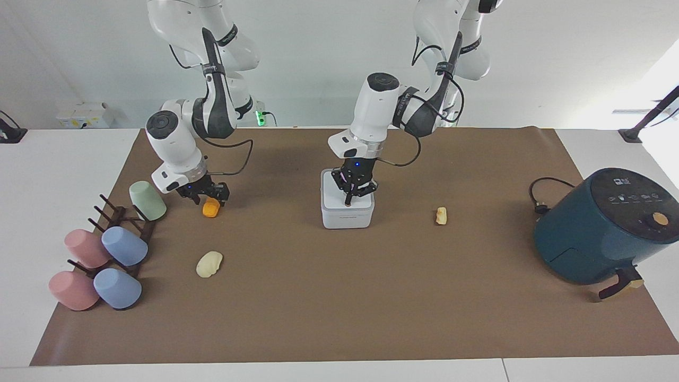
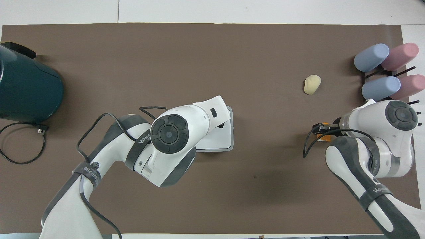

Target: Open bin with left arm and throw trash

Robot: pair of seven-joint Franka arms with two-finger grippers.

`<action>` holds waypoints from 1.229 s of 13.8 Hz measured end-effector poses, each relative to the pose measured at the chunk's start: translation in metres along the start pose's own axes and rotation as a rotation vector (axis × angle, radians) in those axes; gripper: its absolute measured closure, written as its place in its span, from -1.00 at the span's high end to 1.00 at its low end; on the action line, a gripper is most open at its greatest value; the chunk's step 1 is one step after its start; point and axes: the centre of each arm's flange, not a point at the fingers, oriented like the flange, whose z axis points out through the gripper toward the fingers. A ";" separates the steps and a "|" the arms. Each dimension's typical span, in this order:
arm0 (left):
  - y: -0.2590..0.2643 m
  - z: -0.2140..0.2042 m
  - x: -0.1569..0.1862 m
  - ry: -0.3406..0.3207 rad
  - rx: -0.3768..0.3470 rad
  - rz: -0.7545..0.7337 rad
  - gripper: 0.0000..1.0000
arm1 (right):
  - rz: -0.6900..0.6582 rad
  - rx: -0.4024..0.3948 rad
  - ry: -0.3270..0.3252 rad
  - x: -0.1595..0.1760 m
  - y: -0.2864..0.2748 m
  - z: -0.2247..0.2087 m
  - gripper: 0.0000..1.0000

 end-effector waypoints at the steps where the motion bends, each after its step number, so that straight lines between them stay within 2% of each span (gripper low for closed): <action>1: 0.000 -0.001 -0.001 -0.017 0.004 0.000 -0.97 | -0.007 0.000 -0.001 -0.001 0.001 0.002 0.47; 5: -0.008 -0.036 -0.020 -0.184 0.042 -0.005 -0.97 | -0.014 0.000 -0.005 -0.003 0.002 0.005 0.38; 6: -0.015 -0.049 -0.023 -0.215 0.051 -0.016 -0.97 | -0.015 0.000 -0.006 -0.003 0.002 0.005 0.24; 8: -0.042 -0.073 -0.029 -0.277 0.071 -0.059 -0.97 | -0.015 0.000 -0.005 -0.003 0.002 0.005 -0.23; 12: -0.137 -0.114 -0.033 -0.318 0.100 -0.224 -0.97 | -0.022 -0.002 -0.023 0.004 -0.002 -0.008 -0.23; 14: -0.180 -0.127 -0.036 -0.315 0.110 -0.300 -0.88 | -0.029 -0.008 -0.065 0.029 -0.025 -0.057 -0.23; 15: -0.200 -0.132 -0.037 -0.308 0.113 -0.328 -0.72 | -0.019 -0.012 -0.075 0.042 -0.048 -0.090 -0.23; 16: -0.219 -0.137 -0.039 -0.302 0.115 -0.350 -0.47 | 0.001 -0.002 -0.076 0.050 -0.080 -0.123 -0.23; 17: -0.236 -0.142 -0.041 -0.296 0.118 -0.370 -0.26 | 0.031 0.030 -0.073 0.053 -0.117 -0.152 -0.23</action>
